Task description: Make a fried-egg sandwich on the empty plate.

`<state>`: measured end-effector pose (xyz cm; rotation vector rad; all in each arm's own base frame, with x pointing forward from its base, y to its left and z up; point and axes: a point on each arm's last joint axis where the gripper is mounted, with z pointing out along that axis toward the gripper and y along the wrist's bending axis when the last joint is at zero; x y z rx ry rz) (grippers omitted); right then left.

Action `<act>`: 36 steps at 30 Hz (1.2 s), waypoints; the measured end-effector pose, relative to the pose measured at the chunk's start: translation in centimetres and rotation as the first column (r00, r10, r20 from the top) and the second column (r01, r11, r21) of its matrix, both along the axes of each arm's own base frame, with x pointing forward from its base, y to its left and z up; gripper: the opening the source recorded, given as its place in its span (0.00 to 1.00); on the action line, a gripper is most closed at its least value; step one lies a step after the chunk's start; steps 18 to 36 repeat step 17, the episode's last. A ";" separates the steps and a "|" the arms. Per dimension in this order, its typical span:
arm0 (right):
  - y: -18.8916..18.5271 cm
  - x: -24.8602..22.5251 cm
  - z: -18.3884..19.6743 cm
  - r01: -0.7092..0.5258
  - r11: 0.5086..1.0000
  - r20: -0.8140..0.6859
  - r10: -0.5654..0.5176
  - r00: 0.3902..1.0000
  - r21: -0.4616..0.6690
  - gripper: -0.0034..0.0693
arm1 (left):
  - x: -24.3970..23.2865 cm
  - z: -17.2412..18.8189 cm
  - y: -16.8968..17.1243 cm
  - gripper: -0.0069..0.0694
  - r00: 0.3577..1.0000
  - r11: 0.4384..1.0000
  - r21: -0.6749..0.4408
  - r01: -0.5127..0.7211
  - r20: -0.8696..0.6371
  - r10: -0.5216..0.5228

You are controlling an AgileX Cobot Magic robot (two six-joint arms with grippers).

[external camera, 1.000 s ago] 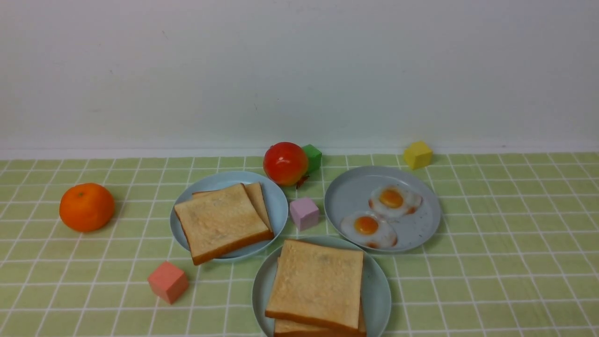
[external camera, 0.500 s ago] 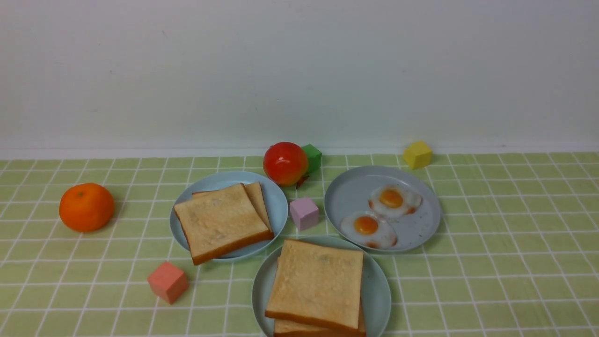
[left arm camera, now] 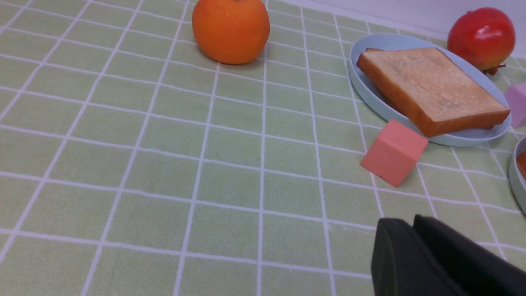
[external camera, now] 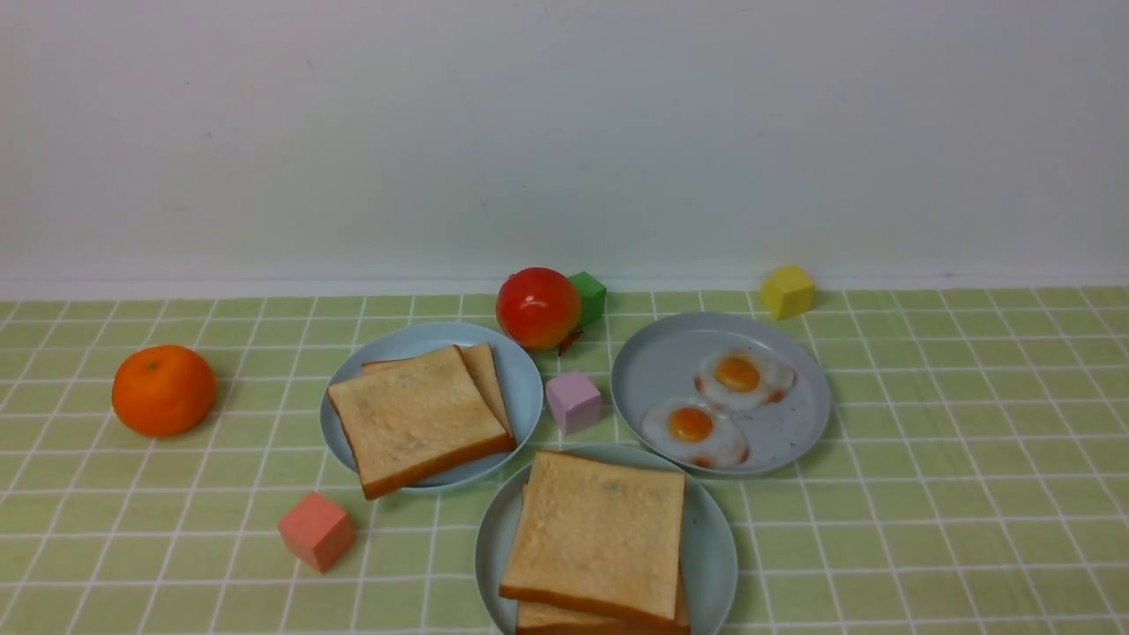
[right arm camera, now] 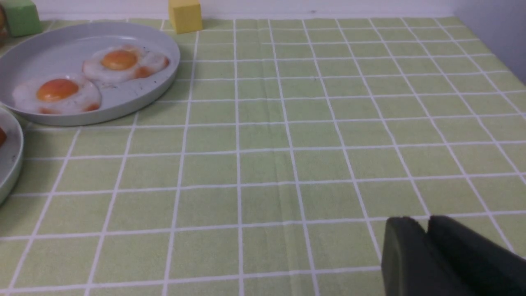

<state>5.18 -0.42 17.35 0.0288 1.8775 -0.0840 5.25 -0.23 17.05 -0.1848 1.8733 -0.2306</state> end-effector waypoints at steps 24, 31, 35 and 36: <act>0.0 0.0 0.0 0.000 1.000 0.000 0.000 1.000 0.001 0.21 | 0.0 0.0 0.0 0.18 1.000 1.000 0.000 0.000 0.000 0.000; 0.0 0.0 0.0 0.000 1.000 0.000 0.000 1.000 0.001 0.21 | 0.0 0.0 0.0 0.18 1.000 1.000 0.000 0.000 0.000 0.000; 0.0 0.0 0.0 0.000 1.000 0.000 0.000 1.000 0.001 0.21 | 0.0 0.0 0.0 0.18 1.000 1.000 0.000 0.000 0.000 0.000; 0.0 0.0 0.0 0.000 1.000 0.000 0.000 1.000 0.001 0.21 | 0.0 0.0 0.0 0.18 1.000 1.000 0.000 0.000 0.000 0.000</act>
